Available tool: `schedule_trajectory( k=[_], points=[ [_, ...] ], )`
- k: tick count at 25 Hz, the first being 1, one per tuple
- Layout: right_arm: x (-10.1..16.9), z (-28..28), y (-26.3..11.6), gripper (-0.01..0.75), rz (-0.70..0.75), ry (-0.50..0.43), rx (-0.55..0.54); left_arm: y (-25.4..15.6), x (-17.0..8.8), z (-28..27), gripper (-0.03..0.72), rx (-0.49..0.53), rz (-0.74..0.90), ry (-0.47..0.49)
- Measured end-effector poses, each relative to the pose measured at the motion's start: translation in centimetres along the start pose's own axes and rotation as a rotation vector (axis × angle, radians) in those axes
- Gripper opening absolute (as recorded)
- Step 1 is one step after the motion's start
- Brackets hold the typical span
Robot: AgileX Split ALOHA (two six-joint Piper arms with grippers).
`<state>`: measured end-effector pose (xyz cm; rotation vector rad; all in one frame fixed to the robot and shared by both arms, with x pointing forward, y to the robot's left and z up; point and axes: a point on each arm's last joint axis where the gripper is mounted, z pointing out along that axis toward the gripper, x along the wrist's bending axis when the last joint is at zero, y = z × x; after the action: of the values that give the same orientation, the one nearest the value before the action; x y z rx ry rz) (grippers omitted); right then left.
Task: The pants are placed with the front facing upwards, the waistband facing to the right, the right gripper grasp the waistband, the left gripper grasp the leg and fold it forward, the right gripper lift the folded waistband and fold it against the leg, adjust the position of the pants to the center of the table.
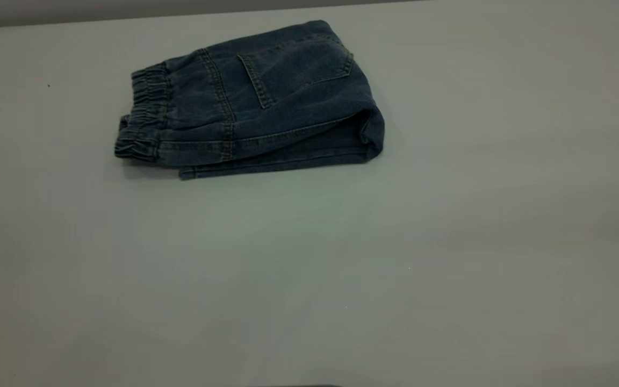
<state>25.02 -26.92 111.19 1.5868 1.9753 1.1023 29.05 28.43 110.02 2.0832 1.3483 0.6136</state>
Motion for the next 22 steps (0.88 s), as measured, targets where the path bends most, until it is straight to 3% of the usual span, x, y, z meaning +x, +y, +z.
schedule_trajectory(
  k=[8, 13, 22],
  points=[
    [-1.8, 3.1, -4.1, 0.575, -0.038, -0.098, 0.044, -3.3, -0.3, 1.2, 0.577, 0.016, 0.003, -0.001],
    [-2.1, 3.8, -5.6, 0.575, -0.05, -0.117, -0.009, -4.6, -0.4, 2.6, 0.577, 0.072, 0.004, -0.006],
    [-1.7, 2.6, -6.8, 0.575, -0.085, -0.132, -0.131, -5.3, -0.6, 3.2, 0.577, 0.033, -0.009, -0.021]
  ],
)
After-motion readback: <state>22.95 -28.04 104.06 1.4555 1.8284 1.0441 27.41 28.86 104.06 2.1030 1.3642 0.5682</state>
